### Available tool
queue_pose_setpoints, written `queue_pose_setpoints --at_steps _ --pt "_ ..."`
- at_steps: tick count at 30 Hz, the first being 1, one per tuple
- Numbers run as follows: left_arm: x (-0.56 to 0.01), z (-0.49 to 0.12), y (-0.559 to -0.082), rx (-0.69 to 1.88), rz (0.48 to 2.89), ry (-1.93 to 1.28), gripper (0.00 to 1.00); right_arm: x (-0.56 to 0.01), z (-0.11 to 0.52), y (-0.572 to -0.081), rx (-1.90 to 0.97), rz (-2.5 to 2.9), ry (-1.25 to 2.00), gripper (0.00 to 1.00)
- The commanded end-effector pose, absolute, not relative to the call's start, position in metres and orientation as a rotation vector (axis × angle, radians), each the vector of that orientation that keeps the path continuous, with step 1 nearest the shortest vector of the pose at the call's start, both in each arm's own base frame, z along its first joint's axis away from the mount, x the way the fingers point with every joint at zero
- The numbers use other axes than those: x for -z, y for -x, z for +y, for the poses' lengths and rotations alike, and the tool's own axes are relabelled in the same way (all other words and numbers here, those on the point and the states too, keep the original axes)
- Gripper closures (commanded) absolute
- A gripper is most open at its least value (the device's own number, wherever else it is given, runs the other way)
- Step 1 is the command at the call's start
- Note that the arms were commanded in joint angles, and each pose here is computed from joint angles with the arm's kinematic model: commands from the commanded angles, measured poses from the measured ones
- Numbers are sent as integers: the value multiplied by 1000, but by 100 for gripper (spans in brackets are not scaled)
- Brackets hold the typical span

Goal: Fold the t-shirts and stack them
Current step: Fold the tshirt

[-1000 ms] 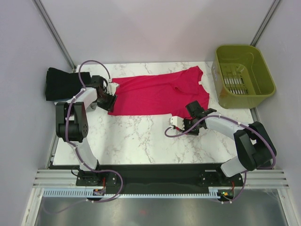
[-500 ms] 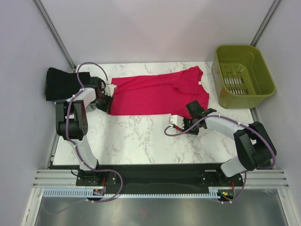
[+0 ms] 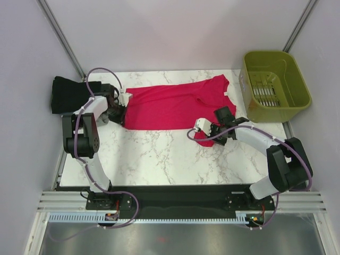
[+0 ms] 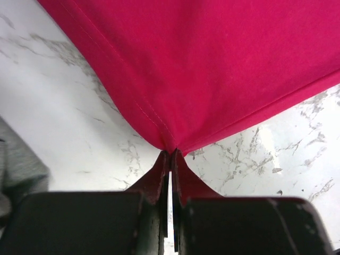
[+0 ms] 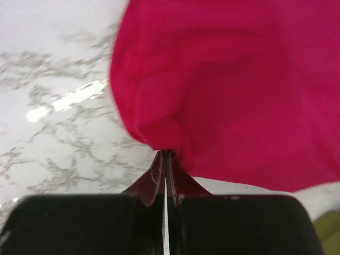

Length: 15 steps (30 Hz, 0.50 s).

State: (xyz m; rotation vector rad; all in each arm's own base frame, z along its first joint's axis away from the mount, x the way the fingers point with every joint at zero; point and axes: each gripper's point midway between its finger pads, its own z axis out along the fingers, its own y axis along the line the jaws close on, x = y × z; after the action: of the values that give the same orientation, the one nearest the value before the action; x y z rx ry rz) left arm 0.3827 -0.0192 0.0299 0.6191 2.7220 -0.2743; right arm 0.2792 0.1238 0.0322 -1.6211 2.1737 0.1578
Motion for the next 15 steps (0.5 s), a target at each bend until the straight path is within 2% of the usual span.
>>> queue_pose_setpoints --at_steps 1,10,15 --pt "-70 -21 -409 272 2628 -621 98 -84 132 -338 -99 2115 1356 100" --pt "-98 -25 -452 299 2619 -659 98 -160 119 -451 10 2005 1075 100" --pt "-99 -24 -468 303 2638 -660 98 -182 110 -500 40 1965 985 100"
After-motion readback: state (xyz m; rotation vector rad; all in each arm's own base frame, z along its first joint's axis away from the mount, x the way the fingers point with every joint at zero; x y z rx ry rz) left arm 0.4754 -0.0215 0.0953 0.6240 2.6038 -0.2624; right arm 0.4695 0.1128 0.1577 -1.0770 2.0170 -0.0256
